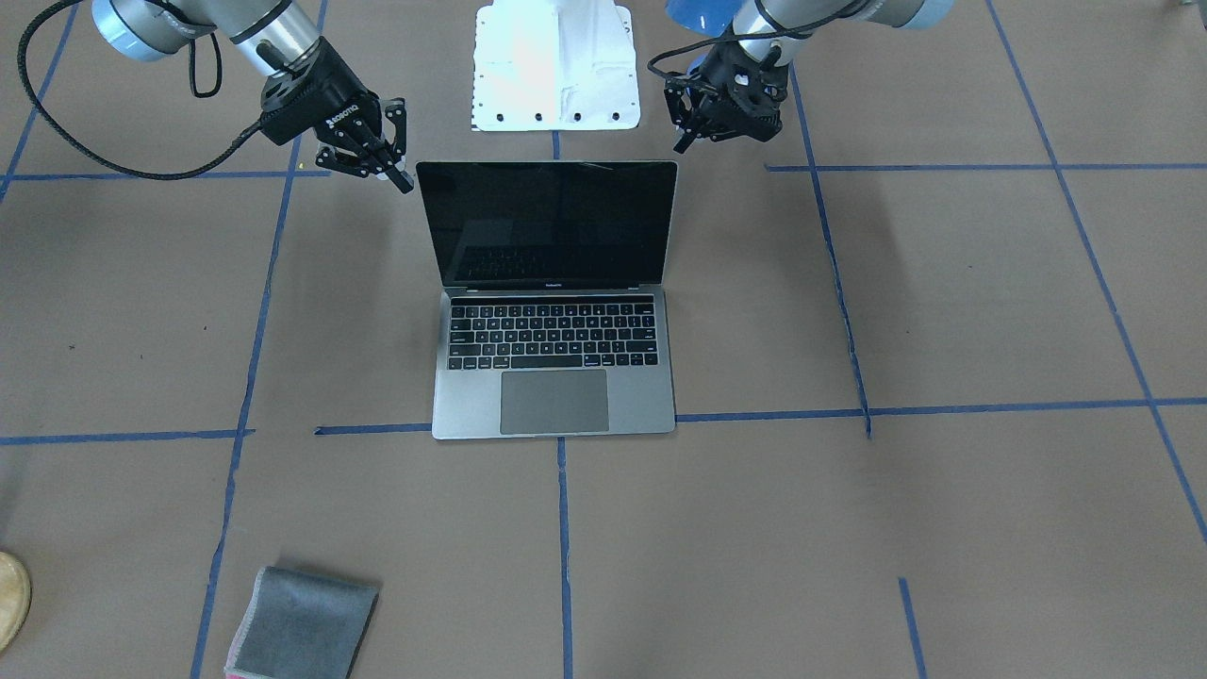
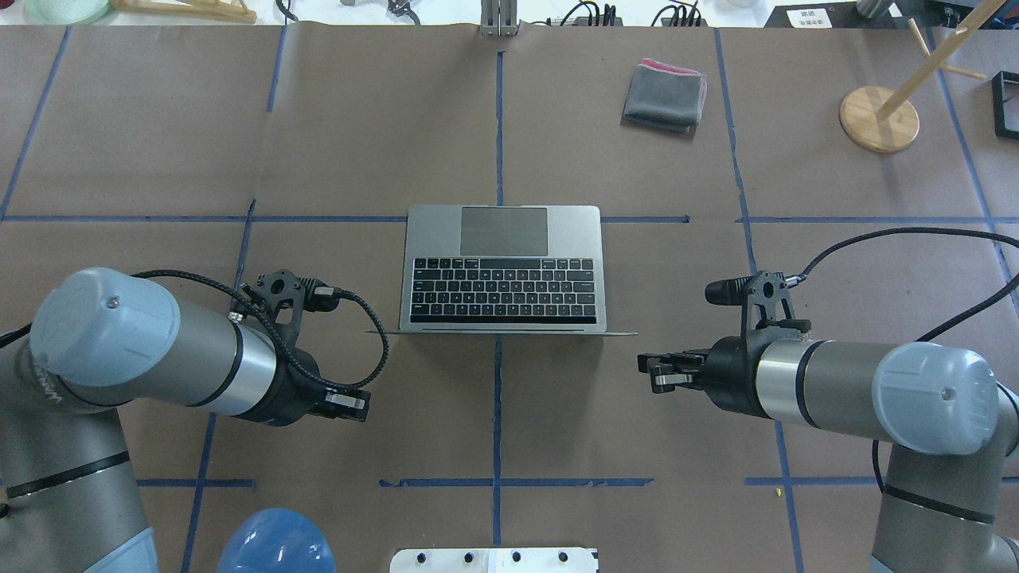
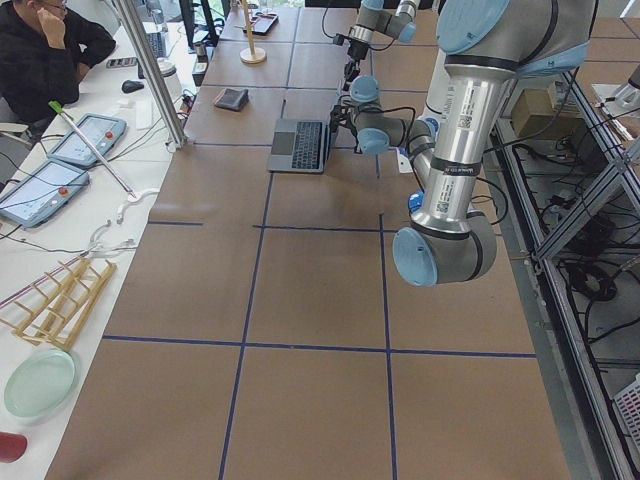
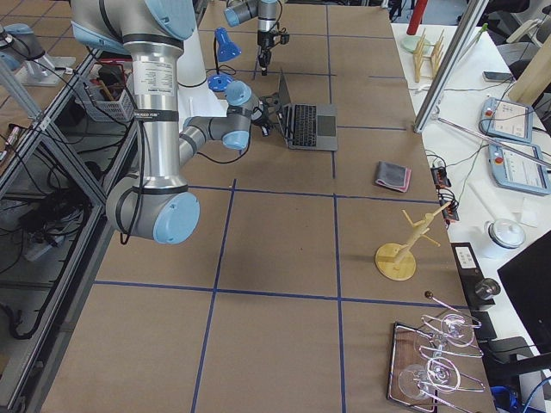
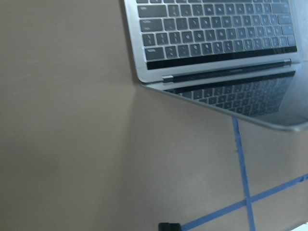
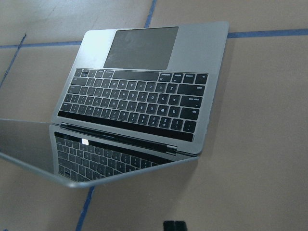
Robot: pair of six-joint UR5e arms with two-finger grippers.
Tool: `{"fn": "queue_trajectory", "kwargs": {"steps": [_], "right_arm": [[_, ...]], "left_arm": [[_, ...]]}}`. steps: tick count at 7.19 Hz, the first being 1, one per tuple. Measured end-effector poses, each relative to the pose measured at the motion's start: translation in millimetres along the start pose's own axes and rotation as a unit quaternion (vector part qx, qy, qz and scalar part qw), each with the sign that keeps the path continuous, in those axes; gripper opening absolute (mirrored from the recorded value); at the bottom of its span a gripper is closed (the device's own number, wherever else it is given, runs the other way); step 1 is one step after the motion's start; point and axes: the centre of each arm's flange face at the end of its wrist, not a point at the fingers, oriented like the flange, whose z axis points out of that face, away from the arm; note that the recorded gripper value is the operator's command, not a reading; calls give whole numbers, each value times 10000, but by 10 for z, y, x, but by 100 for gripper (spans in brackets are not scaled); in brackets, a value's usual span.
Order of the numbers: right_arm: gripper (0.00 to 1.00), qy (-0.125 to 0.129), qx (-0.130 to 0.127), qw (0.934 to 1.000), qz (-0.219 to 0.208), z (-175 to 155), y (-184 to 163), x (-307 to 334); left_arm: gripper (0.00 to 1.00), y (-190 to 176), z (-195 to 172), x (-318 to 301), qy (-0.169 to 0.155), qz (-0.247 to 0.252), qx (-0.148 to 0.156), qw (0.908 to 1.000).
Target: Close laptop
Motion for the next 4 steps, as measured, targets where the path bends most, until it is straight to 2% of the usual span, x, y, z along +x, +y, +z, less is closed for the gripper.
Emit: {"fn": "queue_trajectory", "kwargs": {"steps": [4], "right_arm": [[0, 19, -18, 10000, 7, 143, -74, -374]], "left_arm": [[0, -19, 42, 295, 61, -78, -82, 9999]]}}
